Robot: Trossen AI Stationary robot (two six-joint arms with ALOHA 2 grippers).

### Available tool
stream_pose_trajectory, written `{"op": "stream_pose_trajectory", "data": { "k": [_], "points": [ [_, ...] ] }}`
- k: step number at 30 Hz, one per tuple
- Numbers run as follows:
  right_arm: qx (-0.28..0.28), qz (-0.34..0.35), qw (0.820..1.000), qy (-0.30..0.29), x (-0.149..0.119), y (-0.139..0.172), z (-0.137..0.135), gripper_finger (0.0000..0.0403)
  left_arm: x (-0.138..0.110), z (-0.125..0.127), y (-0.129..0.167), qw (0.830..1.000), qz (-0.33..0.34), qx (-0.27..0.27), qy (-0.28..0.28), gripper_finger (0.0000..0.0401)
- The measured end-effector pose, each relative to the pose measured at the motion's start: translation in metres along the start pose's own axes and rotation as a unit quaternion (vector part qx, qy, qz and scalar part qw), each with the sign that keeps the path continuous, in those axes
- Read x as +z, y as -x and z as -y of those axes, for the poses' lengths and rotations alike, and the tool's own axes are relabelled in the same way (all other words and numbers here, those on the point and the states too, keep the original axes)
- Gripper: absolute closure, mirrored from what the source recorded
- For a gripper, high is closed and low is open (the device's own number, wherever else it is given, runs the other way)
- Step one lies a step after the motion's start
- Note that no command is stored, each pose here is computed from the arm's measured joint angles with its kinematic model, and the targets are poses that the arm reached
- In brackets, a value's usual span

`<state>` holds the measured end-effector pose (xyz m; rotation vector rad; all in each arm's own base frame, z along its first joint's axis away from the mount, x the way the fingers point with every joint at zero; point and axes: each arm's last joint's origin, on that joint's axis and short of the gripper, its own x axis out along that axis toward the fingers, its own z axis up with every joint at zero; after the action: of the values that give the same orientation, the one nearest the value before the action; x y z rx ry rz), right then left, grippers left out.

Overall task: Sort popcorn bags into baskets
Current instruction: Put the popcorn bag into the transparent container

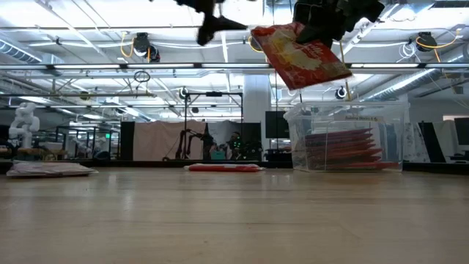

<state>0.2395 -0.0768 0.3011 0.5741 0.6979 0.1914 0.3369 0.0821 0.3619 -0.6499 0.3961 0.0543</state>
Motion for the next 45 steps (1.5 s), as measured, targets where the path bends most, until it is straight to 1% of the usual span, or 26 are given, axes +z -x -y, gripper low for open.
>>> {"op": "stream_pose_trajectory", "data": {
  "k": [8,11,13,15,17,20,22,24,25,28,30,32,34,37,40,43,45],
  "points": [
    [-0.005,-0.025,1.0,-0.005,-0.006,0.0,0.001,0.0386,-0.021,-0.015,-0.056,0.998,-0.057,-0.016,-0.038,0.0132],
    [-0.006,-0.025,1.0,-0.004,-0.006,0.0,0.001,0.0386,-0.029,-0.019,-0.07,0.996,-0.073,-0.014,-0.056,0.0134],
    [-0.015,-0.026,1.0,-0.008,-0.006,0.0,0.002,0.0385,-0.035,-0.02,-0.076,0.994,-0.085,-0.015,-0.071,0.0146],
    [-0.018,-0.027,0.999,-0.018,-0.007,0.0,0.002,0.0385,-0.038,-0.02,-0.081,0.992,-0.092,-0.028,-0.079,0.017],
    [-0.018,-0.027,0.999,-0.018,-0.006,0.0,0.002,0.0385,-0.041,-0.019,-0.083,0.99,-0.104,-0.05,-0.083,0.0203],
    [-0.018,-0.027,0.999,-0.018,-0.007,0.0,0.002,0.0385,-0.044,-0.019,-0.088,0.988,-0.109,-0.058,-0.093,0.0269],
    [-0.023,-0.026,0.999,-0.018,-0.006,0.0,0.002,0.0385,-0.045,-0.021,-0.09,0.988,-0.114,-0.056,-0.091,0.0321],
    [-0.035,-0.023,0.999,-0.017,-0.006,0.0,0.003,0.0385,-0.045,-0.023,-0.089,0.988,-0.113,-0.053,-0.087,0.0373],
    [-0.04,-0.02,0.999,-0.016,-0.006,0.0,0.003,0.0385,-0.045,-0.023,-0.089,0.988,-0.113,-0.053,-0.086,0.0383],
    [-0.042,-0.018,0.999,-0.017,-0.006,0.001,0.002,0.0382,-0.043,-0.025,-0.088,0.989,-0.111,-0.051,-0.08,0.0378],
    [-0.055,-0.011,0.998,-0.016,-0.005,0.003,0.002,0.0372,-0.041,-0.024,-0.086,0.99,-0.108,-0.051,-0.074,0.0374],
    [-0.071,0.0,0.997,-0.01,-0.006,0.008,-0.001,0.0352,-0.037,-0.024,-0.082,0.991,-0.1,-0.051,-0.069,0.0378],
    [-0.091,0.018,0.996,0.0,-0.006,0.016,-0.005,0.0324,-0.032,-0.022,-0.075,0.992,-0.091,-0.051,-0.067,0.0389],
    [-0.116,0.056,0.992,0.011,-0.006,0.033,-0.013,0.0276,-0.02,-0.019,-0.06,0.994,-0.068,-0.053,-0.068,0.0392],
    [-0.147,0.094,0.984,0.021,-0.009,0.052,-0.02,0.0235,-0.006,-0.017,-0.038,0.995,-0.038,-0.053,-0.073,0.0392],
    [-0.156,0.133,0.978,0.033,-0.011,0.068,-0.027,0.0207,0.009,-0.014,-0.015,0.995,0.001,-0.053,-0.083,0.0396],
    [-0.154,0.162,0.974,0.037,-0.01,0.077,-0.03,0.0198,0.019,-0.012,-0.002,0.993,0.033,-0.058,-0.098,0.0393]
  ]
}}
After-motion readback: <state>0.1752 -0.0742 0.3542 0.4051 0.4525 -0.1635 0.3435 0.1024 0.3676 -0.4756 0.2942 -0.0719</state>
